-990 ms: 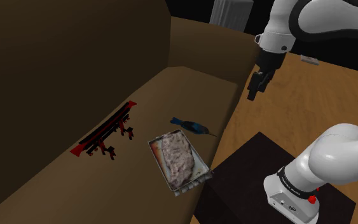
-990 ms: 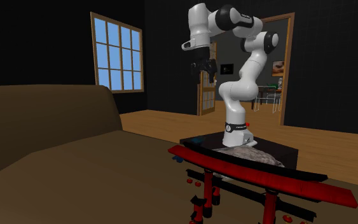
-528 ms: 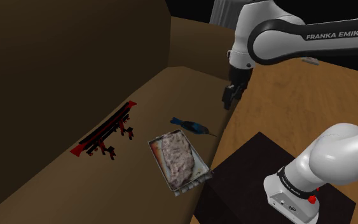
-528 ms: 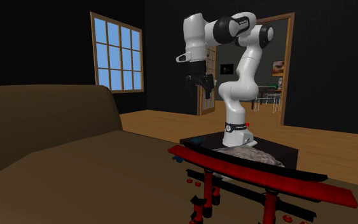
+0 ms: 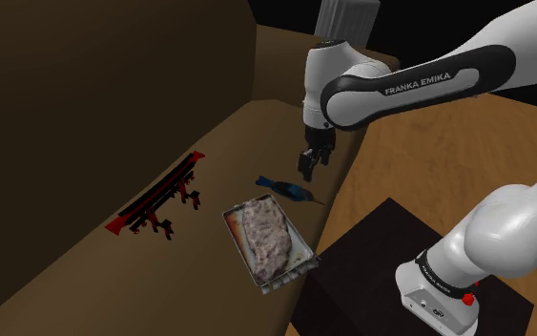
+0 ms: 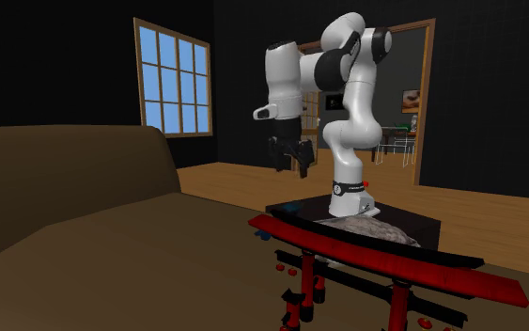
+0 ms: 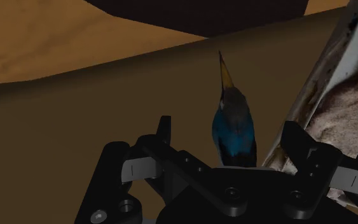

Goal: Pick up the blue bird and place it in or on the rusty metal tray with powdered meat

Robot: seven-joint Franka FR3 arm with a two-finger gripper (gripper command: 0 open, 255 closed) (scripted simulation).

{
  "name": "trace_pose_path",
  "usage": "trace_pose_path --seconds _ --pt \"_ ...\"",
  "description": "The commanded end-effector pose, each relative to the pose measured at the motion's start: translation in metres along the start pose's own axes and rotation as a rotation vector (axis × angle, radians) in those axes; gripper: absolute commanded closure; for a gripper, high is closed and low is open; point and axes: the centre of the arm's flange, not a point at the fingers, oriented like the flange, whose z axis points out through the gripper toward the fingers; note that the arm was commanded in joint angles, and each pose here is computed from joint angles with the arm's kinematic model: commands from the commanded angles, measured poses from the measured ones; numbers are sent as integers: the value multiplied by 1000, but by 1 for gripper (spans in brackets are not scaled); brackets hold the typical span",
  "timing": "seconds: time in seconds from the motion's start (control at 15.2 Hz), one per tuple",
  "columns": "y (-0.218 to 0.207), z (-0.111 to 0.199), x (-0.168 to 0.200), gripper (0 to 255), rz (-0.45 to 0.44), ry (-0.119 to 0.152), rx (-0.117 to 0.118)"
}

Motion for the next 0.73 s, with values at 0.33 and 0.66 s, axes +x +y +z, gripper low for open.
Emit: trace_pose_path --seconds 0.33,0.66 --pt "-40 62 65 0 -38 -22 -45" --pt "-38 88 64 0 -38 -22 -45"
